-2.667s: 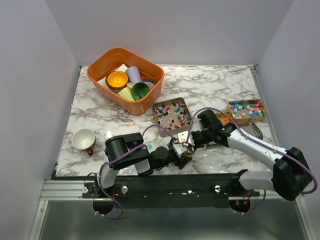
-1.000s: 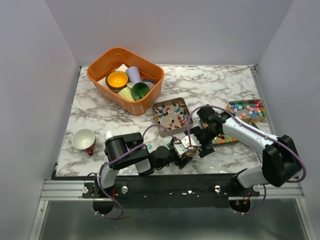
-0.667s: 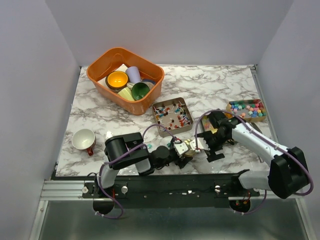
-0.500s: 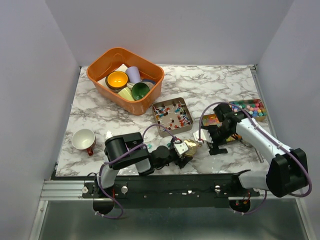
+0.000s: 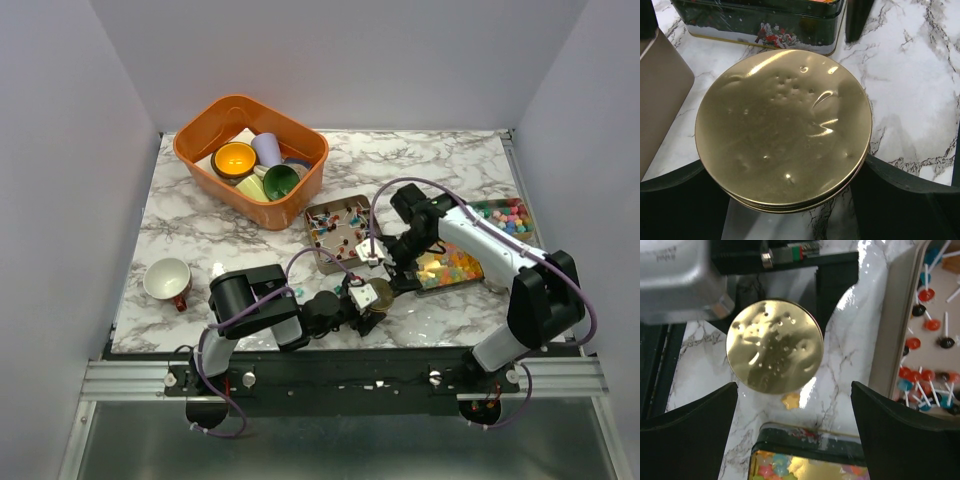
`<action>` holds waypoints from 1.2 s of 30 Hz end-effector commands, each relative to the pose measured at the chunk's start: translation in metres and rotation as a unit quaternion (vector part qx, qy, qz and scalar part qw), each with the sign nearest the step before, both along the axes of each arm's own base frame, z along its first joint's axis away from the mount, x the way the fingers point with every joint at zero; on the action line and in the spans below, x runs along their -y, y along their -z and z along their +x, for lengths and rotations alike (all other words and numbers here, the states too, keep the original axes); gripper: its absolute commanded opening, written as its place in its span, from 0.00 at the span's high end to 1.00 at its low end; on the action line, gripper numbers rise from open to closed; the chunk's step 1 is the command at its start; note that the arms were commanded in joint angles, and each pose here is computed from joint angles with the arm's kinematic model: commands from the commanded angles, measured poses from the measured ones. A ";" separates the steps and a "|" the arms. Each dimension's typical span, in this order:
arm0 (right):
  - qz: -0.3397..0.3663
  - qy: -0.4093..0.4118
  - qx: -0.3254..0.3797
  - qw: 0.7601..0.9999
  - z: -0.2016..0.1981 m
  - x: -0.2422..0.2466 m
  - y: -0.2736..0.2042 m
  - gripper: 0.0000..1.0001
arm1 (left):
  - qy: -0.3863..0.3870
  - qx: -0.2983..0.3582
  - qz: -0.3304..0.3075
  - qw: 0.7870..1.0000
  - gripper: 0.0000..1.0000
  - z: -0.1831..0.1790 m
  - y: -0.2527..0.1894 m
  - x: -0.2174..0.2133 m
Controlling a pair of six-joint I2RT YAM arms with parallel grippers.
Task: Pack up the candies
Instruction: Screw the bottle lid onto the packing bottle.
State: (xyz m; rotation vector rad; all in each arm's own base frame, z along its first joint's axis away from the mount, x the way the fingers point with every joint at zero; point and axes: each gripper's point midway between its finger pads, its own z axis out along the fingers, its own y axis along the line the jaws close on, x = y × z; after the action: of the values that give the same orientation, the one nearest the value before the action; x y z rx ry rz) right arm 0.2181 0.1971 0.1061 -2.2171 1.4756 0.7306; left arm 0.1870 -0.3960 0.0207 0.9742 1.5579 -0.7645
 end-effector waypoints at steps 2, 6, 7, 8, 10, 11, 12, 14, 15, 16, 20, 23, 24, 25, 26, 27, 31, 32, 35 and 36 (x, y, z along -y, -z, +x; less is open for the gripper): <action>0.003 -0.040 -0.042 0.998 -0.019 -0.016 0.011 0.00 | -0.010 -0.021 0.135 0.991 1.00 -0.005 0.066 -0.038; -0.022 -0.052 -0.052 0.997 -0.023 -0.013 0.028 0.00 | -0.014 -0.020 0.137 0.990 1.00 -0.004 0.066 -0.039; -0.027 -0.053 -0.055 0.997 -0.023 -0.012 0.030 0.00 | -0.017 -0.020 0.138 0.990 1.00 -0.003 0.067 -0.040; -0.034 -0.053 -0.058 0.996 -0.024 -0.010 0.034 0.00 | -0.021 -0.020 0.138 0.990 1.00 -0.002 0.067 -0.040; -0.042 -0.053 -0.060 0.996 -0.027 -0.005 0.038 0.00 | -0.030 -0.024 0.138 0.990 1.00 0.000 0.068 -0.042; -0.044 -0.051 -0.057 0.996 -0.027 -0.004 0.038 0.00 | -0.033 -0.024 0.139 0.990 1.00 0.000 0.068 -0.043; -0.050 -0.050 -0.046 0.996 -0.027 0.000 0.037 0.00 | -0.036 -0.026 0.140 0.989 1.00 0.001 0.069 -0.044; -0.063 -0.048 -0.044 0.996 -0.035 0.011 0.042 0.00 | -0.037 -0.026 0.139 0.989 1.00 0.002 0.068 -0.043; -0.070 -0.045 -0.029 0.996 -0.036 0.018 0.040 0.00 | -0.037 -0.027 0.138 0.989 1.00 0.001 0.068 -0.044; -0.075 -0.044 -0.025 0.996 -0.039 0.023 0.042 0.00 | -0.036 -0.029 0.138 0.989 1.00 0.001 0.069 -0.043; -0.112 -0.034 -0.028 0.993 -0.062 0.054 0.055 0.00 | -0.033 -0.028 0.132 0.990 1.00 0.001 0.066 -0.042; -0.115 -0.012 -0.022 0.993 -0.069 0.063 0.049 0.00 | -0.033 -0.030 0.135 0.990 1.00 0.001 0.067 -0.043; -0.119 -0.007 -0.023 0.993 -0.072 0.067 0.049 0.00 | -0.033 -0.030 0.135 0.990 1.00 0.001 0.068 -0.043; -0.119 -0.002 -0.021 0.993 -0.073 0.068 0.047 0.00 | -0.033 -0.031 0.136 0.990 1.00 0.001 0.068 -0.043; -0.120 0.003 -0.018 0.993 -0.076 0.071 0.043 0.00 | -0.031 -0.031 0.136 0.990 1.00 0.000 0.068 -0.043; -0.127 0.011 -0.019 0.992 -0.078 0.074 0.042 0.00 | -0.030 -0.032 0.137 0.990 1.00 0.000 0.069 -0.043; -0.105 0.048 0.000 0.993 -0.065 0.072 0.025 0.00 | -0.024 -0.034 0.135 0.990 1.00 -0.002 0.069 -0.041; -0.098 0.054 0.006 0.994 -0.060 0.069 0.021 0.00 | -0.023 -0.033 0.135 0.990 1.00 -0.002 0.068 -0.041; -0.067 0.070 0.013 0.995 -0.042 0.052 0.006 0.00 | -0.021 -0.035 0.135 0.990 1.00 -0.003 0.069 -0.041; -0.047 0.074 0.008 0.996 -0.038 0.042 -0.001 0.00 | -0.021 -0.035 0.136 0.990 1.00 -0.003 0.069 -0.041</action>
State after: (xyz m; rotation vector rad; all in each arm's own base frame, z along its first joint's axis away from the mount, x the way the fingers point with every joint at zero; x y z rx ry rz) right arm 0.1575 0.1309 0.0792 -2.2720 1.6862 0.5782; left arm 0.1871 -0.3975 0.0202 0.9668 1.5686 -0.7663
